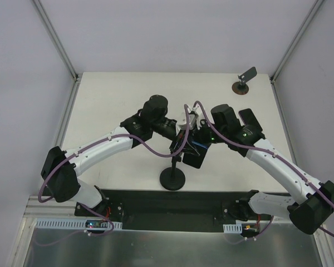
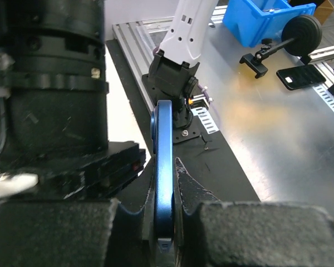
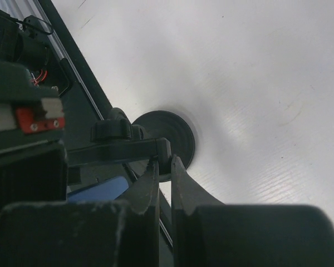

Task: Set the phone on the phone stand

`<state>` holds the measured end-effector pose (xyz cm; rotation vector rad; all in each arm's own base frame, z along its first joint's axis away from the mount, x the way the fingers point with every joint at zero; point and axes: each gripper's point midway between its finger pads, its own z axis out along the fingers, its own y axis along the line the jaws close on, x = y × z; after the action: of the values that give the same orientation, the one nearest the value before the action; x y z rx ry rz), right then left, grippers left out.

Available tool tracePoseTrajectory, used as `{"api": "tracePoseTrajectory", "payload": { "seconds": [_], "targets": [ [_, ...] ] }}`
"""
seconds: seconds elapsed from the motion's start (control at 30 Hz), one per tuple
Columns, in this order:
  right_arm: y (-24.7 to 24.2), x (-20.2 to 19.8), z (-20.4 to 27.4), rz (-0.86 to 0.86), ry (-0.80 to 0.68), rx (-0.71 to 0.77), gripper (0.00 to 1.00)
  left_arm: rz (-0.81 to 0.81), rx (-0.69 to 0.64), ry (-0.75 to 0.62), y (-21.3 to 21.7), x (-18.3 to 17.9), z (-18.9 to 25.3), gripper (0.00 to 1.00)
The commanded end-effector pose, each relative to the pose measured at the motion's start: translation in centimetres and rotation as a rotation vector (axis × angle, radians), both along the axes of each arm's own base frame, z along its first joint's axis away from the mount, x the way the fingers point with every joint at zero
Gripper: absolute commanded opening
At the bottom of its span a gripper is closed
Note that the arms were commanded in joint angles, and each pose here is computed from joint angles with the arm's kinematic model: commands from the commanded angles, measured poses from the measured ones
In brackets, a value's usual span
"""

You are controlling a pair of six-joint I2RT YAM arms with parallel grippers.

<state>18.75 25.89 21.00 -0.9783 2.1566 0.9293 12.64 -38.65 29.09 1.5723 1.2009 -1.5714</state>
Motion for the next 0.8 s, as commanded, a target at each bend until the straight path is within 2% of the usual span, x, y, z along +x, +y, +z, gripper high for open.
{"api": "tracePoseTrajectory", "payload": {
  "seconds": [0.0,0.33,0.77],
  "targets": [
    [0.6,1.0,3.6,0.009,-0.126,0.099,0.0,-0.043,-0.102,-0.075,0.6,0.7,3.1,0.0],
    [-0.4,2.7,3.3,-0.075,-0.163,0.072,0.01,0.038,-0.079,-0.072,1.8,1.7,2.1,0.0],
    [-0.8,3.6,4.0,-0.156,-0.189,0.119,0.0,0.148,-0.047,-0.077,2.4,3.0,0.8,0.0]
  ]
}}
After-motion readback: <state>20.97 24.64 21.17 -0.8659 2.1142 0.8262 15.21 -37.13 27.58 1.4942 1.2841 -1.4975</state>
